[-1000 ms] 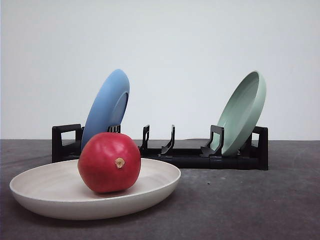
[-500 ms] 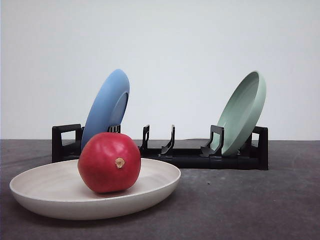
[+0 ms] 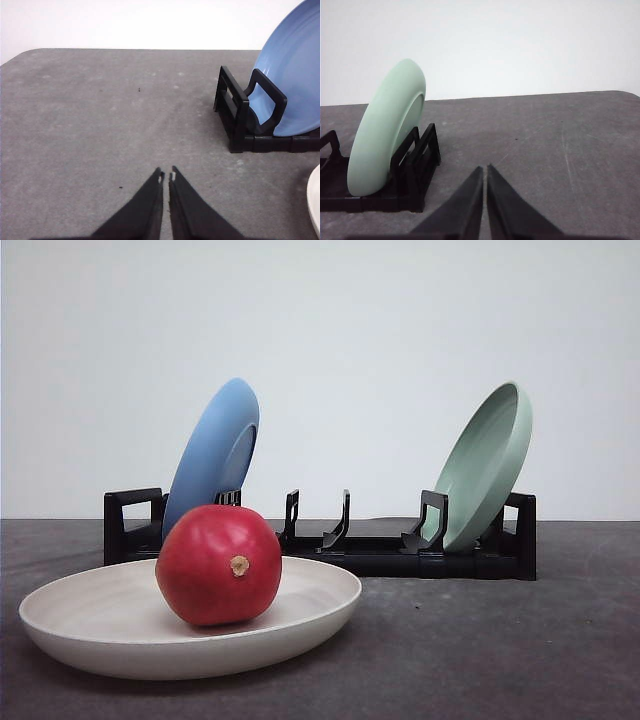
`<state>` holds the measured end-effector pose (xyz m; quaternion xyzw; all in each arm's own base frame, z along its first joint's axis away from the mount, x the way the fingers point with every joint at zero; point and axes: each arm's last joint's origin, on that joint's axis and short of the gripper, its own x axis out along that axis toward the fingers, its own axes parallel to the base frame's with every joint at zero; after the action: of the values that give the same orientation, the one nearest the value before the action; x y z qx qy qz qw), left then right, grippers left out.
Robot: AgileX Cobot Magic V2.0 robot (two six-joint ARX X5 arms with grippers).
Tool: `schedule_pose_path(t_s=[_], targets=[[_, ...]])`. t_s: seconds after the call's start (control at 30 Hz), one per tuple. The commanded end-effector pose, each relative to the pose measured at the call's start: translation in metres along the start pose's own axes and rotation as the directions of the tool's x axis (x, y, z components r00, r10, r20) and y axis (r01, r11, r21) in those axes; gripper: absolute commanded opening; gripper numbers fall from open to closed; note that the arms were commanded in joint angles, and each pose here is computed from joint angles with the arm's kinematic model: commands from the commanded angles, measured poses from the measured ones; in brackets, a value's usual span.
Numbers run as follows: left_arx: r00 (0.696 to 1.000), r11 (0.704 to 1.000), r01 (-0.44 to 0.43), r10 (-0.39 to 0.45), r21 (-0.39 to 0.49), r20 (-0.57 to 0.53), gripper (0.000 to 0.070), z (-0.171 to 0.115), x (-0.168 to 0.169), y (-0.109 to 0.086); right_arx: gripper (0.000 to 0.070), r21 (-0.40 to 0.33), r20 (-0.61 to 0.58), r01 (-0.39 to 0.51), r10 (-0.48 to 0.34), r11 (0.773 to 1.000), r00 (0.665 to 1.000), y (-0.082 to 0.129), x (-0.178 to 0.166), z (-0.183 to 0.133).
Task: Place pomegranate in white plate
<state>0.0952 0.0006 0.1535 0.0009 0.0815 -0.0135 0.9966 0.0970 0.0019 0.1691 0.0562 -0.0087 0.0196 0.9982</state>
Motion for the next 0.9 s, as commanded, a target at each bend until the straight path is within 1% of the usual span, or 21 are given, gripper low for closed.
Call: schedule_pose_path(t_s=[0.0, 0.87], targets=[[1.0, 1.0, -0.002, 0.002, 0.007, -0.008, 0.0, -0.0033, 0.0011, 0.0, 0.0006, 0.01, 0.007, 0.0, 0.0, 1.0, 1.0, -0.0001, 0.0002, -0.0004], [1.0, 1.0, -0.002, 0.002, 0.007, -0.008, 0.0, -0.0033, 0.0011, 0.0, 0.0006, 0.01, 0.007, 0.0, 0.0, 1.0, 1.0, -0.0001, 0.0002, -0.0004]])
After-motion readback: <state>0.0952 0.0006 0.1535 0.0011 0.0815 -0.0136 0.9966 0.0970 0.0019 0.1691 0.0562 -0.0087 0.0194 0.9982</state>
